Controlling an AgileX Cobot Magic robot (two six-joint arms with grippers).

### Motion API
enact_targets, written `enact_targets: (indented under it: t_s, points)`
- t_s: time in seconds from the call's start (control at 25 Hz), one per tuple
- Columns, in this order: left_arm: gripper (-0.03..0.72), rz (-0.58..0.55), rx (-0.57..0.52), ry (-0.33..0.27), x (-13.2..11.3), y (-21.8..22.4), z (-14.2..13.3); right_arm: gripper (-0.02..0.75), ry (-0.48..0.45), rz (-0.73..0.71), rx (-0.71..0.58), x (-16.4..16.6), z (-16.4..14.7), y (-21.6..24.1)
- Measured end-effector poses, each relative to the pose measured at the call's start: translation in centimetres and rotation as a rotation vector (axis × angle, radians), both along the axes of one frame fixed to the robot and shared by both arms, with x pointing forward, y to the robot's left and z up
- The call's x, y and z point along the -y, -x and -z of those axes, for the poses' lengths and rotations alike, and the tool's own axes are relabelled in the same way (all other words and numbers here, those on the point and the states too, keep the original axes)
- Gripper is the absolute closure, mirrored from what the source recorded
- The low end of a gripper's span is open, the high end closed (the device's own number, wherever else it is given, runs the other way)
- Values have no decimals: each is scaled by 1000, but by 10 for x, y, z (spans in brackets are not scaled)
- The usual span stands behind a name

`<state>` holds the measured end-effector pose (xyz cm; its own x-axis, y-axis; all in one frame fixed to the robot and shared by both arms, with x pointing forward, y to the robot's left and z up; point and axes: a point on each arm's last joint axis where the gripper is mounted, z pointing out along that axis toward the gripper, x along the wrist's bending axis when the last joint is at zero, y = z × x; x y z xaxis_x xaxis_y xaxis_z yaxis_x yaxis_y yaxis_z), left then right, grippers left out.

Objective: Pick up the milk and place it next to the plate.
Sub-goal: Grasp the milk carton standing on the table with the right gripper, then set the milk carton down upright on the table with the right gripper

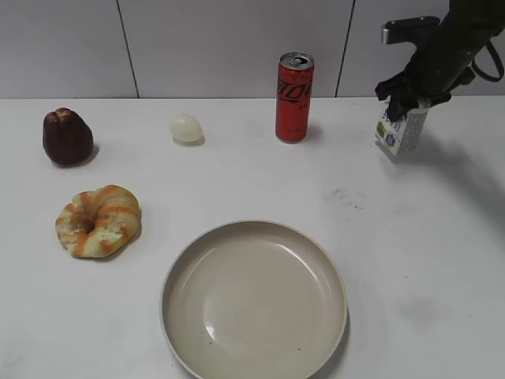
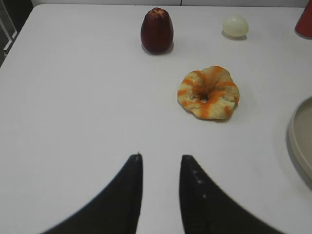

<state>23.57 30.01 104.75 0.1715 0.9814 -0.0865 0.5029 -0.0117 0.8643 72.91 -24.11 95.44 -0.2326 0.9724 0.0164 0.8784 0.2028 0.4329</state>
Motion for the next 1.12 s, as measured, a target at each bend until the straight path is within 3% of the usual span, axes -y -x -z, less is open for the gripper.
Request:
enact_targets:
  t_s: [0.12, 0.32, 0.56, 0.76, 1.12]
  points:
    - [481, 0, 0, 0, 0, 0, 0, 446, 25, -64, 93, -4, -43, 2]
    - [481, 0, 0, 0, 0, 0, 0, 446, 79, -264, 193, -38, -111, 31]
    - [481, 0, 0, 0, 0, 0, 0, 446, 43, -547, 255, -83, -151, 67]
    - [481, 0, 0, 0, 0, 0, 0, 446, -53, -825, 190, -110, -135, 91]
    - [481, 0, 0, 0, 0, 0, 0, 447, -43, -1117, 171, -169, -90, 113]
